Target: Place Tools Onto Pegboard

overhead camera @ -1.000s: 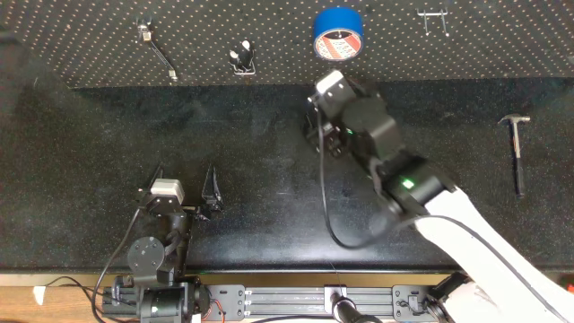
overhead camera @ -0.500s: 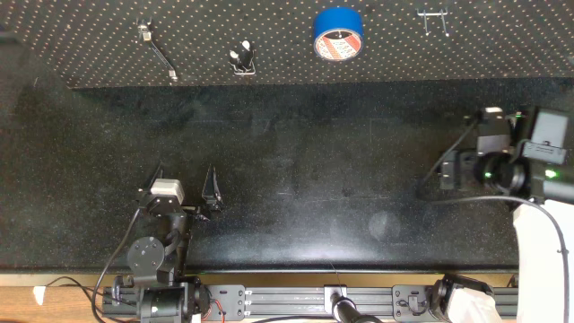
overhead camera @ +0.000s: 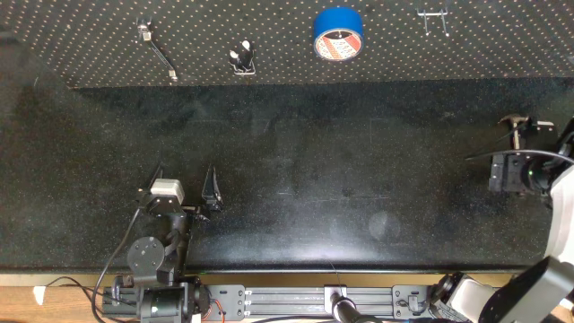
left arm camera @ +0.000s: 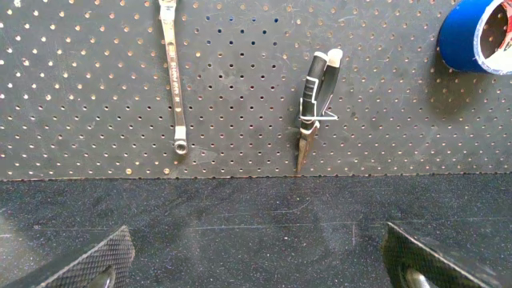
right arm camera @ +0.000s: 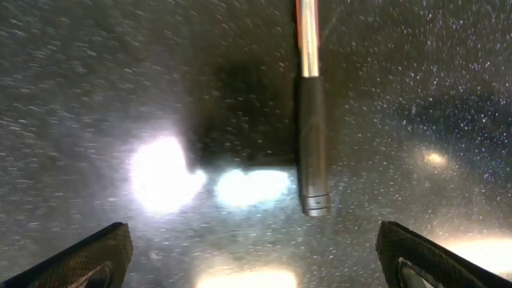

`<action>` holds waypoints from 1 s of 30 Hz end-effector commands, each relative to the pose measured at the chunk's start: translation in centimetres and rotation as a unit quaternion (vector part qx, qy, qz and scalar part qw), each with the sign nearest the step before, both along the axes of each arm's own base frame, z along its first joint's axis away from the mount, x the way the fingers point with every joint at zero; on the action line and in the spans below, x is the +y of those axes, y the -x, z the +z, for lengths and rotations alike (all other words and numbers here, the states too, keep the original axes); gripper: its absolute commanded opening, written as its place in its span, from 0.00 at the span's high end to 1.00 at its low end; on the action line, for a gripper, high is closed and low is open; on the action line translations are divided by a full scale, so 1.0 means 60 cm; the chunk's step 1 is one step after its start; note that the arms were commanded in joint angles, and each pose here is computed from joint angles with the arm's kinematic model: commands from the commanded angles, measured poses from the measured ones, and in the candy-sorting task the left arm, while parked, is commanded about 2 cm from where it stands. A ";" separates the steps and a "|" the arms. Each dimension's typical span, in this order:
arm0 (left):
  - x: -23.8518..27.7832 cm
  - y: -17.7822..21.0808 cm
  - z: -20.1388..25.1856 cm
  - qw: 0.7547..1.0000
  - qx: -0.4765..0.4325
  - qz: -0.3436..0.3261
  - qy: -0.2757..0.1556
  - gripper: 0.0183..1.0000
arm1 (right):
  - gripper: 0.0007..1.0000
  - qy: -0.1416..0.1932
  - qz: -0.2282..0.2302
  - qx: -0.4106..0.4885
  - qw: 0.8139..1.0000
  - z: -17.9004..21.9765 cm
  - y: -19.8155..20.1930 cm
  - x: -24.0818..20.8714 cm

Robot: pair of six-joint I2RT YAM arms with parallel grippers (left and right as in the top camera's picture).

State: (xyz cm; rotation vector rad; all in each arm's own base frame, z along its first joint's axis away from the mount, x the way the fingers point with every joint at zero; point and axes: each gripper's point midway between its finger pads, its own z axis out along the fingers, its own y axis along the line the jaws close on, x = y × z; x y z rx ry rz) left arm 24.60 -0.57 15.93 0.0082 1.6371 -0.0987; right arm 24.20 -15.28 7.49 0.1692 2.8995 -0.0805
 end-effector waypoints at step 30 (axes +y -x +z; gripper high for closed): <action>-0.004 0.001 0.000 1.000 -0.001 -0.008 -0.001 0.00 | 0.01 -0.015 0.034 0.002 0.999 -0.104 -0.041 -0.051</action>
